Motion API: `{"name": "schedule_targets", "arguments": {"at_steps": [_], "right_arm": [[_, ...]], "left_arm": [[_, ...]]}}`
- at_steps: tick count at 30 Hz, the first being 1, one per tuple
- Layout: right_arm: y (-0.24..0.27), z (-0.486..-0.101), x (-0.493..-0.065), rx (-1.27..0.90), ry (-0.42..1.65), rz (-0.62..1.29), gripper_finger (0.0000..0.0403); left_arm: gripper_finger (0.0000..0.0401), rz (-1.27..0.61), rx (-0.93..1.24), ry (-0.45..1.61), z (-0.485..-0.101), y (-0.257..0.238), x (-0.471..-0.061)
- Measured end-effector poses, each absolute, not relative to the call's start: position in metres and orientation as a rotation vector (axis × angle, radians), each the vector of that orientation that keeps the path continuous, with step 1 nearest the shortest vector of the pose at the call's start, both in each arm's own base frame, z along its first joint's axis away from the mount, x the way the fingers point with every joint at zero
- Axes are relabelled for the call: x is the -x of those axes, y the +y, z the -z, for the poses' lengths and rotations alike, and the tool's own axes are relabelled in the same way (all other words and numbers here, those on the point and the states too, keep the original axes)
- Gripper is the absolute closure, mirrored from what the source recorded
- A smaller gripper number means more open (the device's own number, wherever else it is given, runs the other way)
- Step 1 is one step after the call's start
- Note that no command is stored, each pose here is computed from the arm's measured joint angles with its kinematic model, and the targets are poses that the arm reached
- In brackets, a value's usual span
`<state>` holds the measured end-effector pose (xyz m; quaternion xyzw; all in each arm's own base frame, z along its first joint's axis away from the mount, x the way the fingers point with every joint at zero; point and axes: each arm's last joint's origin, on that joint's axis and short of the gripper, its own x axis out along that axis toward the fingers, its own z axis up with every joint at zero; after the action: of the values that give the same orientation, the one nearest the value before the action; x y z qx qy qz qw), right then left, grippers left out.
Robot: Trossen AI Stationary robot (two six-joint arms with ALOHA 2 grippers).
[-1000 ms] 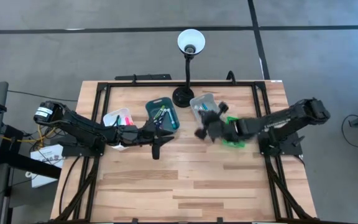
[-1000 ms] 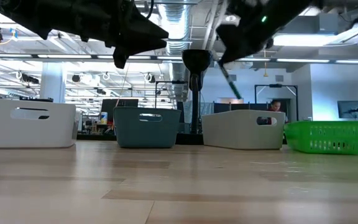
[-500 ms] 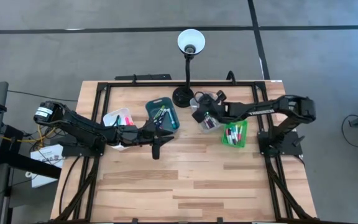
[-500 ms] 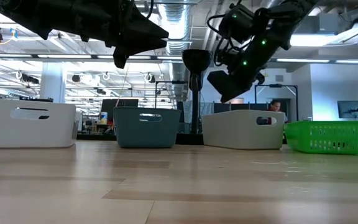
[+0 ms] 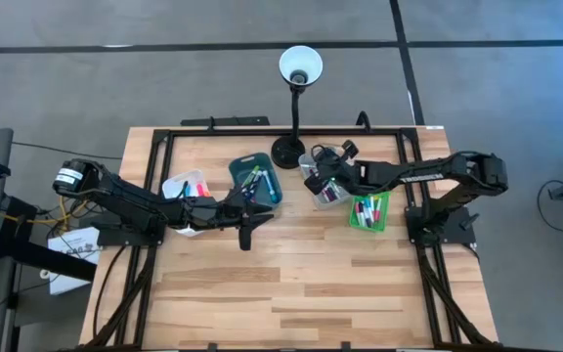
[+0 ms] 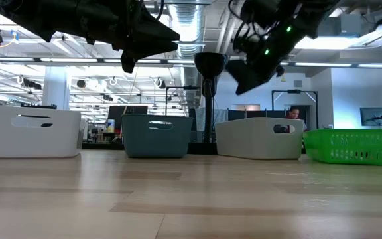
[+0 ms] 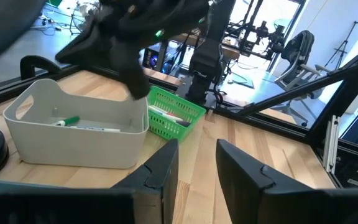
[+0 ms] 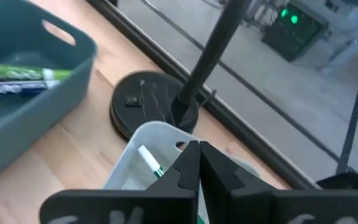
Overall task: Pick & Place Markers
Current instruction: Return to Home Position
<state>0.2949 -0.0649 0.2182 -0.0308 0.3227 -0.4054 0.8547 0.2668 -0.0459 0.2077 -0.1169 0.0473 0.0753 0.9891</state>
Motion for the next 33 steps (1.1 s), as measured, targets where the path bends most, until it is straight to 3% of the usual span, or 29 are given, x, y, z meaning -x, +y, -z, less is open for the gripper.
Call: {"name": "schedule_targets", "arguments": {"at_steps": [14,17,22,33], "right_arm": [[-0.016,-0.305,-0.224,0.149,0.435,0.632,0.0403],[-0.012,-0.303,-0.203,0.144,0.398,0.591,0.0403],[-0.004,-0.283,-0.174,0.125,0.324,0.360,0.0403],[-0.003,-0.247,-0.137,0.121,0.094,0.274,0.0403]], "left_arm": [[0.0297,-0.161,0.237,0.089,-0.208,-0.043,-0.267],[0.0297,-0.179,0.237,0.071,-0.212,-0.037,-0.267],[0.0297,-0.205,0.136,0.077,-0.237,-0.026,-0.244],[0.0297,-0.274,0.091,0.039,-0.284,-0.007,-0.131]]}}
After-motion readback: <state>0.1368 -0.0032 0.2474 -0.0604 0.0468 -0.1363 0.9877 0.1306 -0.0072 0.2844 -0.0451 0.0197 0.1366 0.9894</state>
